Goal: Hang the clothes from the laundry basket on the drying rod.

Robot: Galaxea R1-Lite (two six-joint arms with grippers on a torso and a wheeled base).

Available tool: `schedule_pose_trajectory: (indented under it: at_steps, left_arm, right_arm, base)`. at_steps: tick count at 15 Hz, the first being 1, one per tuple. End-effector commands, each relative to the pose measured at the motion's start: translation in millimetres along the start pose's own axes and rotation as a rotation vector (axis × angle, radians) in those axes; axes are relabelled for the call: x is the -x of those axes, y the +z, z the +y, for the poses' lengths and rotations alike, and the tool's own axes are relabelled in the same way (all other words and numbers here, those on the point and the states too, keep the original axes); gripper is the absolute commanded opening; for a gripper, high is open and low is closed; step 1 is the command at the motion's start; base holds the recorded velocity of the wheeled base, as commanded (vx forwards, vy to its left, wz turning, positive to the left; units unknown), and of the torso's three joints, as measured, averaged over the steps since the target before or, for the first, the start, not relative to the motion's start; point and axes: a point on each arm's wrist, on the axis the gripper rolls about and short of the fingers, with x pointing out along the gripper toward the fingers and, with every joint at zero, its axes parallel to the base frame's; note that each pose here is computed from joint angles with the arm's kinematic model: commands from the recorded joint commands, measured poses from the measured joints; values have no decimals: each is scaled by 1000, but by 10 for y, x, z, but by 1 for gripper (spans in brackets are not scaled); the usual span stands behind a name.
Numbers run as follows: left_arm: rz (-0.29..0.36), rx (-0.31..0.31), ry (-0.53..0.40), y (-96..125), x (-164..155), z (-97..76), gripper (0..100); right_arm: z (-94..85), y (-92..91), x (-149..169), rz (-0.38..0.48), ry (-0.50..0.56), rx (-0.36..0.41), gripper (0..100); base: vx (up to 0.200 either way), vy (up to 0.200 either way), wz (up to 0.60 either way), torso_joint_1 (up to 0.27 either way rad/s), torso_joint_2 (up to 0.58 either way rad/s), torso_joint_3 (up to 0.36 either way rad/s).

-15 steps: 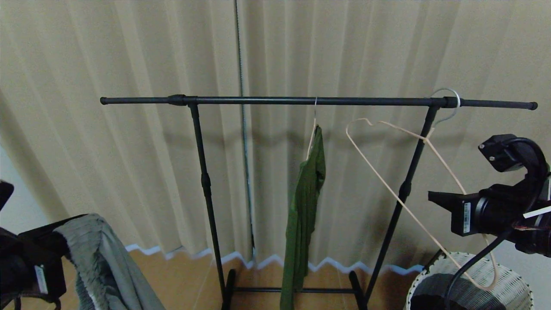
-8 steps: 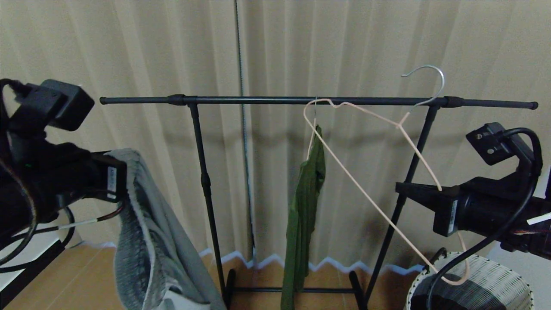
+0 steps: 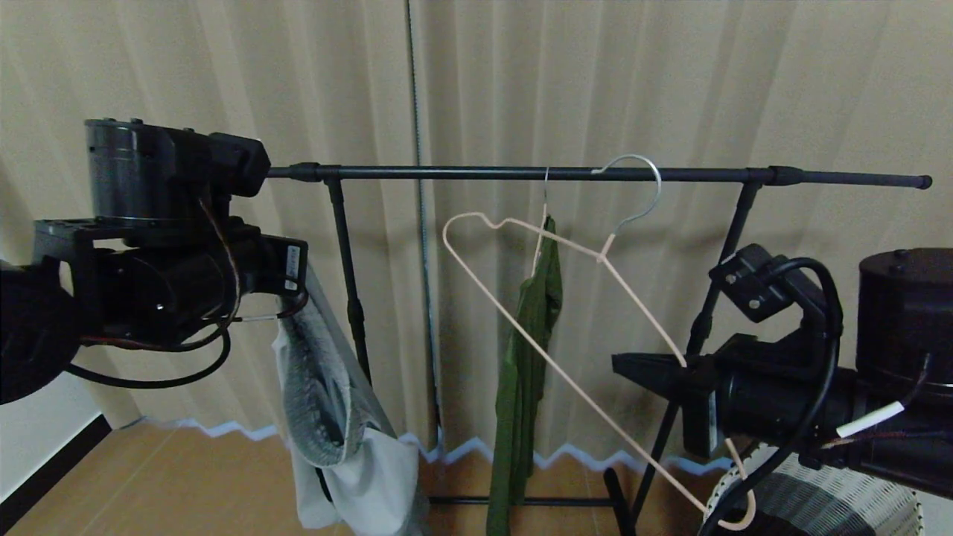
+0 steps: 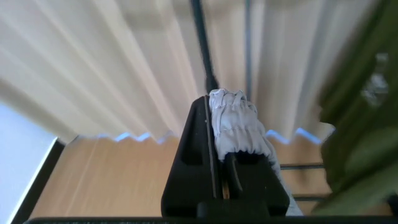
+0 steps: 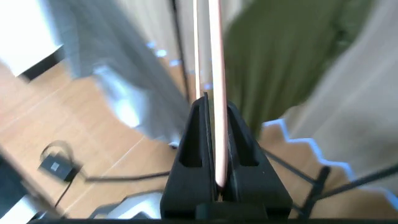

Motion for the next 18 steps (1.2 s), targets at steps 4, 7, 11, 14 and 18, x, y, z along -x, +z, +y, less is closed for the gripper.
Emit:
schedule_pose_trajectory:
  at_steps: [4, 7, 11, 14, 18]
  left_arm:
    - [27, -4, 27, -8, -224, -112, 0]
    - [30, -3, 92, 27, -317, -147, 0]
    - [20, -2, 81, 70, -366, -213, 0]
    - [13, -3, 70, 87, -347, -248, 0]
    - [9, 1, 57, 91, -315, -282, 0]
  right_arm:
    - [266, -138, -31, 62, 125, 40, 0]
    - [408, -240, 11, 93, 185, 53, 0]
    - [503, -244, 10, 97, 223, 70, 0]
    - [538, -253, -71, 115, 228, 76, 0]
    - [588, -196, -306, 131, 216, 76, 0]
  base:
    - [0, 0, 0, 0, 0, 0]
    - [0, 0, 0, 0, 0, 0]
    - [0, 0, 0, 0, 0, 0]
    - [0, 0, 0, 0, 0, 0]
    - [0, 0, 0, 0, 0, 0]
